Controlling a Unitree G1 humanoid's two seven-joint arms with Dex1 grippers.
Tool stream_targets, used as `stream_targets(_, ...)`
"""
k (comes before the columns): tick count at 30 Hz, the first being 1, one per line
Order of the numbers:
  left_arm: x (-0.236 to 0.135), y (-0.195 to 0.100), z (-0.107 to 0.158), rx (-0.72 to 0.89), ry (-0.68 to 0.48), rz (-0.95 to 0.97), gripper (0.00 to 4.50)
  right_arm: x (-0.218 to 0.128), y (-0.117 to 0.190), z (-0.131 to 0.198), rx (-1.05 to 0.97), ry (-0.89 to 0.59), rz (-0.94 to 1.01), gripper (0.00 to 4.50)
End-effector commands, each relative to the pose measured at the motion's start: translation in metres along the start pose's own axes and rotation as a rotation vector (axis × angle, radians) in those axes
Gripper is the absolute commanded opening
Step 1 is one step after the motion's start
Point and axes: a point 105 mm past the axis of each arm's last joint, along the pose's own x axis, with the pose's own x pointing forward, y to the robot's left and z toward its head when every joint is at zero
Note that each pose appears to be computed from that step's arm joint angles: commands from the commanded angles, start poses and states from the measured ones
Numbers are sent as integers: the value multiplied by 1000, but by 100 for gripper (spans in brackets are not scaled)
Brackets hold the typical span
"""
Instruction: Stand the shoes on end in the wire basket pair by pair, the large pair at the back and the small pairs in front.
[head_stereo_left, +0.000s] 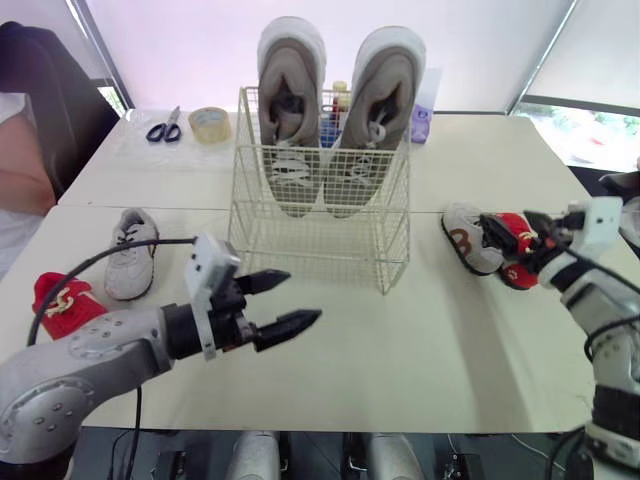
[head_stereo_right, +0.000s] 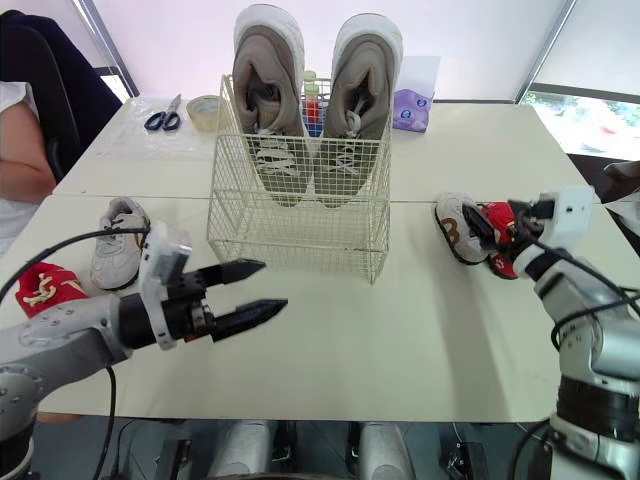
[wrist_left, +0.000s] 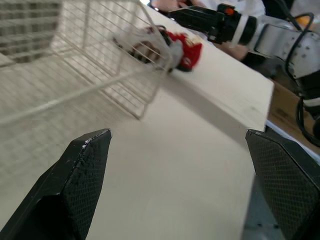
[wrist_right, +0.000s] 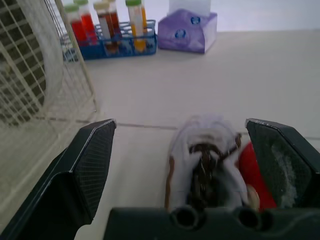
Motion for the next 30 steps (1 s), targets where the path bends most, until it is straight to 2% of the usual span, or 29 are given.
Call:
stream_targets(1,2,-13,11,31,-48,-62,439,-12,1,2,-44,-35,-24,450)
stream_targets(6,5,-10,5,38,-17,-64,439,-7,2,-26,-59,20,-31,450)
stream_targets(14,5,0,8,73,-4,-32,439,12,9,-40,-64,18,-4,450)
stream_targets(28,3,0,4,92,9,-15,439,30,-2,-73,-83,81,-105,450)
stream_targets(30,3,0,4,99,11,-13,450,32,-3,-78,-95,100,-115,394)
